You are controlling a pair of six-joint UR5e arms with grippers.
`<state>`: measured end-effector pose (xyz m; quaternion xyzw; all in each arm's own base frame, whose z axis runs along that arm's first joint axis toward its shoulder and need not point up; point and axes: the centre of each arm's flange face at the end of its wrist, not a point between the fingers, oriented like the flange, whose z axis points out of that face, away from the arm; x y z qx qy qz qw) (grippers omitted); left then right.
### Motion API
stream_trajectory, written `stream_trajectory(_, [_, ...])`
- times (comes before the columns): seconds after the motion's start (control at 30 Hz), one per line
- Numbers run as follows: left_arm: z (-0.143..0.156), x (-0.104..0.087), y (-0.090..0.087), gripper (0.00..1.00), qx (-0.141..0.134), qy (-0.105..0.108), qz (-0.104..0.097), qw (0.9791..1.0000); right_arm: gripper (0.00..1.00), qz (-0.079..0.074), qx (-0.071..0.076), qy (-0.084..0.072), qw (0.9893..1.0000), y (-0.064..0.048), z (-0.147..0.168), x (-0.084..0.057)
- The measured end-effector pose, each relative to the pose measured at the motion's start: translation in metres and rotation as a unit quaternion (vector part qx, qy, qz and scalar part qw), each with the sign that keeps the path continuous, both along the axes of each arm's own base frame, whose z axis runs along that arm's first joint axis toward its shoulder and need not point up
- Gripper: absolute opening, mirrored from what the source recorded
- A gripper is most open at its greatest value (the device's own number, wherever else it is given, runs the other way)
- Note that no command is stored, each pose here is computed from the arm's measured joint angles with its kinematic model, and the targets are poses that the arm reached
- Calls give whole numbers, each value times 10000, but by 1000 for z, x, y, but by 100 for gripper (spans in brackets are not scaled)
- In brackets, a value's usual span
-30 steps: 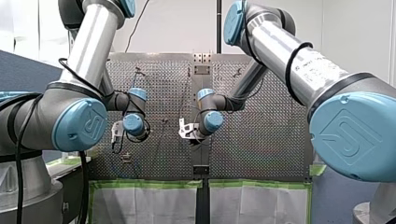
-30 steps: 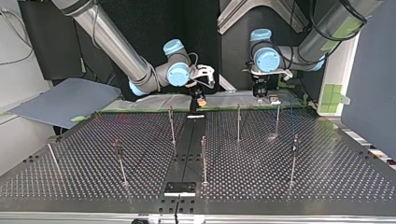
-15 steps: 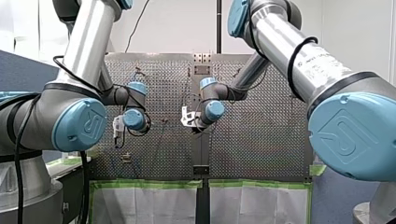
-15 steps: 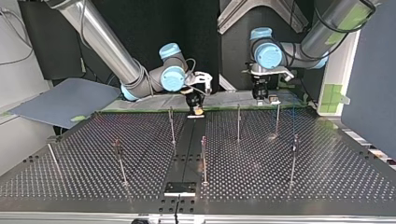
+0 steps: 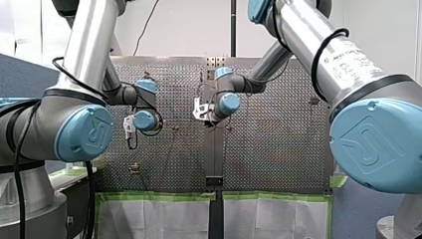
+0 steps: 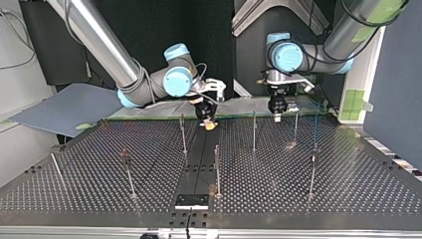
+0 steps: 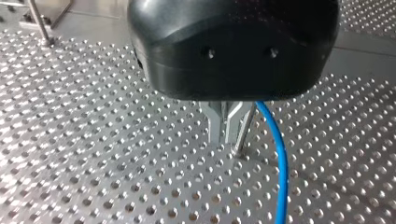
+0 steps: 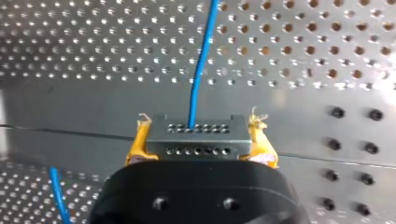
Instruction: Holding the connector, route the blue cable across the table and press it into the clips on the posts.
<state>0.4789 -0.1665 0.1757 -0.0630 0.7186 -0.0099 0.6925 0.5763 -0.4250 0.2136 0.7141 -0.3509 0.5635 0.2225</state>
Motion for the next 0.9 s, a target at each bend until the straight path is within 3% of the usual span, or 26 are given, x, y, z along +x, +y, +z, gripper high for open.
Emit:
stream_trajectory(0.23, [-25, 5, -1, 0, 12, 232, -9, 9997, 0, 48, 146, 166, 9997, 5, -32, 5])
stream_trajectory(0.37, [-44, 4, 1, 0, 32, 438, 87, 9990, 0, 58, 161, 188, 9997, 5, -36, 6])
stream_trajectory(0.5, [-57, 1, -2, 0, 59, 601, 54, 9982, 0, 59, 166, 192, 9997, 5, -37, 6])
stream_trajectory(0.73, [-61, -3, -14, 0, 112, 655, -179, 9976, 0, 24, 175, 194, 9997, 1, -37, 3])
stream_trajectory(0.9, [-61, -3, -18, 0, 130, 602, -228, 9978, 0, 10, 166, 193, 9997, -1, -36, 2])
